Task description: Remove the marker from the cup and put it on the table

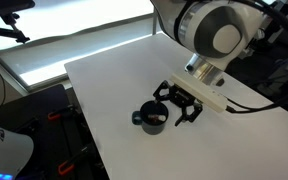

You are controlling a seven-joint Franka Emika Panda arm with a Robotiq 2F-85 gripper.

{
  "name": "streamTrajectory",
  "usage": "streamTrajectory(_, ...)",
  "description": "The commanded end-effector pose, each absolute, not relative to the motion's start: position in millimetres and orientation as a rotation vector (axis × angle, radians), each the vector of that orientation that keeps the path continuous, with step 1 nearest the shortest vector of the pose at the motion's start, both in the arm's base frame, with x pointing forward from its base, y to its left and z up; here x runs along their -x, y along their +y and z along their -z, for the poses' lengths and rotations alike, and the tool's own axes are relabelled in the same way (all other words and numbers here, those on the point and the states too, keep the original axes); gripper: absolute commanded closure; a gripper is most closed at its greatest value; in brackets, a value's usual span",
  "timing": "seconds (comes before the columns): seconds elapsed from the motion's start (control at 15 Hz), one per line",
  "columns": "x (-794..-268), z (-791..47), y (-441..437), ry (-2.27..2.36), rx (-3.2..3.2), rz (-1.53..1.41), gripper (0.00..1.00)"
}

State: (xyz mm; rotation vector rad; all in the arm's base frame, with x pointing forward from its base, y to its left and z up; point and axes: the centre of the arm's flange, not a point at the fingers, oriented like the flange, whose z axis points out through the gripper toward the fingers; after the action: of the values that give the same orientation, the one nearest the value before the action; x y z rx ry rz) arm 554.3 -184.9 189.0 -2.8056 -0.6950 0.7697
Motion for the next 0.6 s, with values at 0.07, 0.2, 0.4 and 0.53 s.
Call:
streamTrajectory(0.07,-535.7,-199.8,-181.7,-0.627,2.811,-0.794,0.07)
streamTrajectory(0.2,-533.9,-199.2,-182.1,-0.629,2.807,-0.792,0.32)
streamTrajectory(0.4,-532.9,-199.1,-182.7,-0.628,2.806,-0.789,0.44)
streamTrajectory(0.53,-532.5,-199.3,-182.9,-0.628,2.805,-0.789,0.62)
